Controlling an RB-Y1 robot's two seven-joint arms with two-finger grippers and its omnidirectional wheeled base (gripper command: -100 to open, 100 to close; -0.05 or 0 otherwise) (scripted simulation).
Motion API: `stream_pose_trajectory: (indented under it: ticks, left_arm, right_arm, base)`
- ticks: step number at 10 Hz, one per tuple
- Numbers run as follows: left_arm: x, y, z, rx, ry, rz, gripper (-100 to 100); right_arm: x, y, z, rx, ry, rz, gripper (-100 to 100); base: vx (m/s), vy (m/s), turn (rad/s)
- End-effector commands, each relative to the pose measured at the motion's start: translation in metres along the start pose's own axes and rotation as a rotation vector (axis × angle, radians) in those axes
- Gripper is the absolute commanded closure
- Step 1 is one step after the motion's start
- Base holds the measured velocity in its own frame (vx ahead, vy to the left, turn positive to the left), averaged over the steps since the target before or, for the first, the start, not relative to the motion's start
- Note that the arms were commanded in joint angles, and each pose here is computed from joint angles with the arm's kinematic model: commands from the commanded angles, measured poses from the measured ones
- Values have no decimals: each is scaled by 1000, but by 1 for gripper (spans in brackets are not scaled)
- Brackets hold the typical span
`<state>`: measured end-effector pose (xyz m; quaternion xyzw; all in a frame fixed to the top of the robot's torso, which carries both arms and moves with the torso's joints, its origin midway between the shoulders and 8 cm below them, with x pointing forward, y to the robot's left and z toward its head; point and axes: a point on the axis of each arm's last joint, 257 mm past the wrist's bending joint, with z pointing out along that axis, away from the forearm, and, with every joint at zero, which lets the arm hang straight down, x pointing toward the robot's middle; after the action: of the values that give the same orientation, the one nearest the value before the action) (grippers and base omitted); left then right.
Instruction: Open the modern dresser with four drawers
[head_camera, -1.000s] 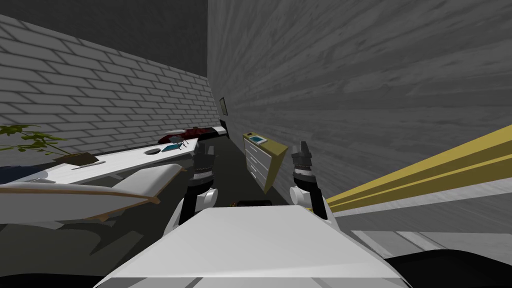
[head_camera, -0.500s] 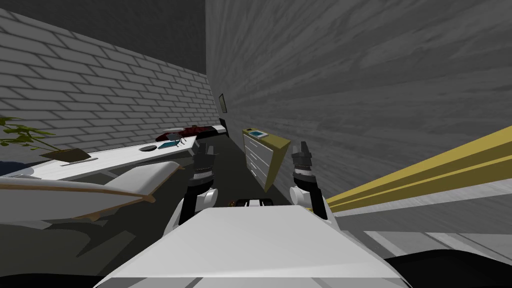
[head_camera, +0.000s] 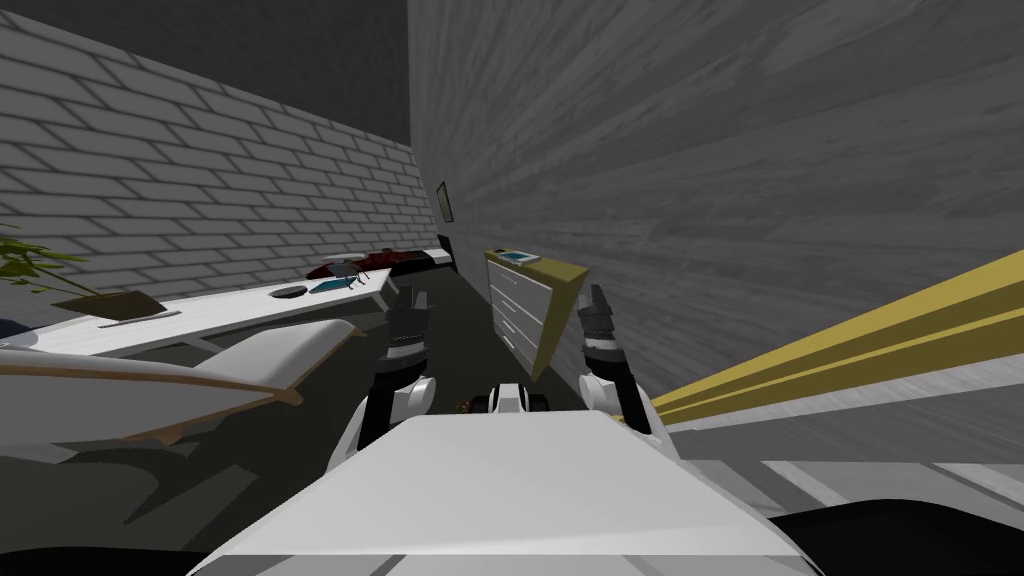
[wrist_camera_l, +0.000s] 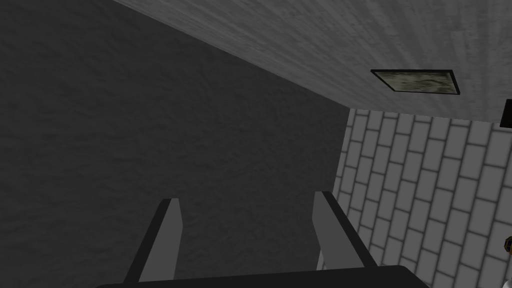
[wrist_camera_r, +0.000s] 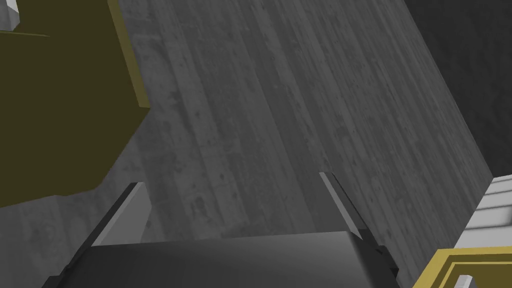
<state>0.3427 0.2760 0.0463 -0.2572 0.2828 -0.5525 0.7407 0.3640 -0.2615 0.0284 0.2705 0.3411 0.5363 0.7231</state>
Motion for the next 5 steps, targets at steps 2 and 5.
stream_pose_trajectory:
  ticks: [2,5]
  left_arm:
    - [0,0,0,0,0,0,0]
    - [0,0,0,0,0,0,0]
  right_arm:
    - [29,-51,-12,128,116,-90,-100]
    - [47,-90,-24,225,187,-157,-100]
  base:
    - [13,158,-30]
    - [12,132,-20]
